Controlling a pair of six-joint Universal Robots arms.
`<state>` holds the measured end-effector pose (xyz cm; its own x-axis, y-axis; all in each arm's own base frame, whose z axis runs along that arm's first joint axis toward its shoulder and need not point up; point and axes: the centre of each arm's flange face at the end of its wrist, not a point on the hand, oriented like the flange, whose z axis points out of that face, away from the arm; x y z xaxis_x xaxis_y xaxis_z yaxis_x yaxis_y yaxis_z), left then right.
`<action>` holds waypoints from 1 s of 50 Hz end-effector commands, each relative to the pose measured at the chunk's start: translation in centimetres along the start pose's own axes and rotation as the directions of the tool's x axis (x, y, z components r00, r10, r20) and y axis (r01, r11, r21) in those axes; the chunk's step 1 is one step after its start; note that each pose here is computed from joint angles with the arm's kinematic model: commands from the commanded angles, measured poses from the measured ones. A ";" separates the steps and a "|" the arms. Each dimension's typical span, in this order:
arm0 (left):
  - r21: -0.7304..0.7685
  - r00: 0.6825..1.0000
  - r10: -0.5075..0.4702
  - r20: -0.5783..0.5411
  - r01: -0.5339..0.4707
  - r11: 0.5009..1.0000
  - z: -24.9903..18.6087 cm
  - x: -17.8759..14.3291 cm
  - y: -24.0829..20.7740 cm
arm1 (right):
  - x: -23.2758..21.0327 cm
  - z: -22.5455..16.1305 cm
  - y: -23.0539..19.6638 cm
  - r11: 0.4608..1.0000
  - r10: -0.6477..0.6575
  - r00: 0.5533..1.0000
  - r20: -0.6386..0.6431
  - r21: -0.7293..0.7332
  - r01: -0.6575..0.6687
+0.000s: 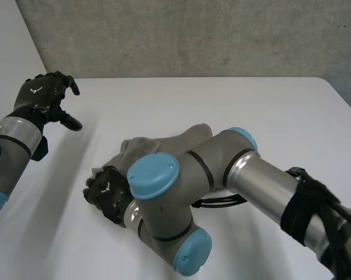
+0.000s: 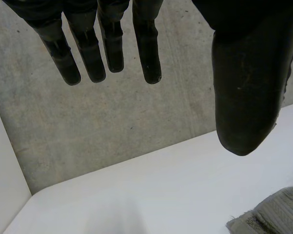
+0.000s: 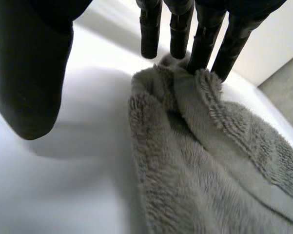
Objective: Fold the towel.
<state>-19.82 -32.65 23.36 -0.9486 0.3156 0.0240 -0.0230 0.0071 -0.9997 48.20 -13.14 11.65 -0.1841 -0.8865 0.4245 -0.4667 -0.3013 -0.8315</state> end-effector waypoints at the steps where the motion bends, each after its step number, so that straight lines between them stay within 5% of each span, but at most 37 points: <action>1: -0.002 1.000 0.002 -0.012 -0.002 1.000 -0.1 0.4 0.1 | 2.7 -0.7 0.2 0.999 0.014 0.997 -0.078 -0.039 -0.017; 12: -0.024 0.999 0.001 -0.037 -0.002 1.000 -0.5 1.1 0.7 | 7.8 -4.0 -1.1 0.996 0.068 0.984 -0.167 -0.037 -0.075; 20: -0.042 0.988 0.001 -0.153 -0.008 0.999 -1.6 4.1 1.2 | 13.2 -7.8 -0.1 0.969 0.233 0.944 -0.232 -0.020 -0.245; 34: -0.055 0.980 0.001 -0.200 -0.012 0.998 -2.5 5.7 1.7 | 13.0 -9.5 1.4 0.944 0.323 0.937 -0.132 -0.022 -0.329; 50: -0.053 0.981 -0.004 -0.192 -0.006 0.999 -2.4 5.5 1.6 | 14.9 -12.2 -3.7 0.930 0.364 0.917 -0.166 0.129 -0.345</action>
<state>-24.13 -28.81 21.93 -0.8747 0.4840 0.0259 0.0002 0.0536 -0.9986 37.25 -21.03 22.79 -0.4401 -0.8761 0.1968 -0.3369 -0.0420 -0.9406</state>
